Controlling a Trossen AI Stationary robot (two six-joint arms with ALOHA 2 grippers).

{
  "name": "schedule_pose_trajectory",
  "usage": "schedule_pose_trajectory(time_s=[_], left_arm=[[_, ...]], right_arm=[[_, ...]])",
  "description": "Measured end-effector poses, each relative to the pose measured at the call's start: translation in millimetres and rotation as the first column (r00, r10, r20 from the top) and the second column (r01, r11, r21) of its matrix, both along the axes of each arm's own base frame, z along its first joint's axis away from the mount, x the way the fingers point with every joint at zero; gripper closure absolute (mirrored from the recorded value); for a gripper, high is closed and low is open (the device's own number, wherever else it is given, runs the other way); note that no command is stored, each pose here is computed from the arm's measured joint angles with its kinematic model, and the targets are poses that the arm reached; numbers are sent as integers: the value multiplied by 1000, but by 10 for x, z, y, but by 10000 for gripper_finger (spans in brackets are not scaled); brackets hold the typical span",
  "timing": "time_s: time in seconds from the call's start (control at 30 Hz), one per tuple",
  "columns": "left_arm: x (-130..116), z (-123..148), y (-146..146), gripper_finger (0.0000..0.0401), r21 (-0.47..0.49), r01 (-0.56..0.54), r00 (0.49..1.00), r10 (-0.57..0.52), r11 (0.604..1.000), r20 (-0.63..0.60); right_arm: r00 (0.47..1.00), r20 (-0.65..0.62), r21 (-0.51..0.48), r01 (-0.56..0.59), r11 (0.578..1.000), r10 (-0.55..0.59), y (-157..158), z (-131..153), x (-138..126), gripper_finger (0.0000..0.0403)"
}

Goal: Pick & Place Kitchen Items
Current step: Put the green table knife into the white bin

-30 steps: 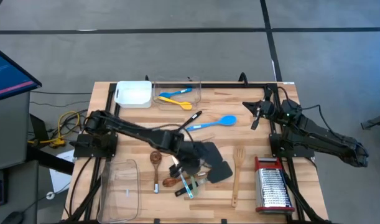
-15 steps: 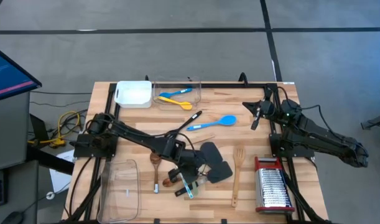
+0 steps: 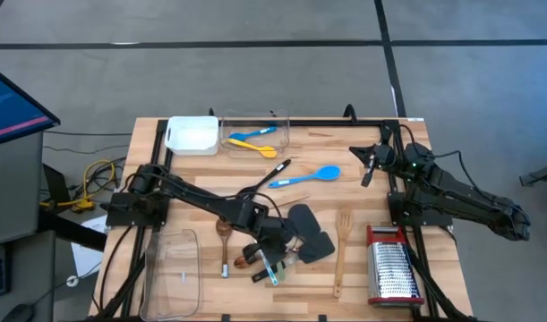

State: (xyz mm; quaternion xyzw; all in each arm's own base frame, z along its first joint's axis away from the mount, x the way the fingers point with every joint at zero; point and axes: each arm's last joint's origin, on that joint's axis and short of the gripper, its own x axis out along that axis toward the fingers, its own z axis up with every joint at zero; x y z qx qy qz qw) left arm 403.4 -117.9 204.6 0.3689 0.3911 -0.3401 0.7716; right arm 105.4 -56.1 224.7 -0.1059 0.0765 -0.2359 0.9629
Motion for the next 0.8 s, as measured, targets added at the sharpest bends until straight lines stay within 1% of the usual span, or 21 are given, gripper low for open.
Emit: schedule_pose_trajectory(time_s=[0.13, 0.23, 0.37, 0.43, 0.47, 0.57, 0.8], left_arm=[[-14, -9, 5, 400, -12, -41, 999, 41, 999, -27], [-50, -59, 4, 400, -3, -40, 998, 39, 999, -55], [-131, -196, -9, 400, 15, -24, 995, 26, 1000, -100], [-170, -265, -14, 400, 40, 4, 994, 1, 999, -108], [-184, -289, -10, 400, 61, 1, 994, 6, 998, -112], [-181, -298, 1, 400, 99, -17, 995, 27, 995, -96], [-150, -283, 13, 400, 95, -28, 997, 34, 995, -65]], right_arm=[[1000, 0, 0, 0, 1000, 0, 0, 0, 0, 401], [1000, 0, 0, 0, 1000, 0, 0, 0, 0, 401], [1000, 0, 0, 0, 1000, 0, 0, 0, 0, 401], [1000, 0, 0, 0, 1000, 0, 0, 0, 0, 401], [1000, 0, 0, 0, 1000, 0, 0, 0, 0, 401], [1000, 0, 0, 0, 1000, 0, 0, 0, 0, 401], [1000, 0, 0, 0, 1000, 0, 0, 0, 0, 401]])
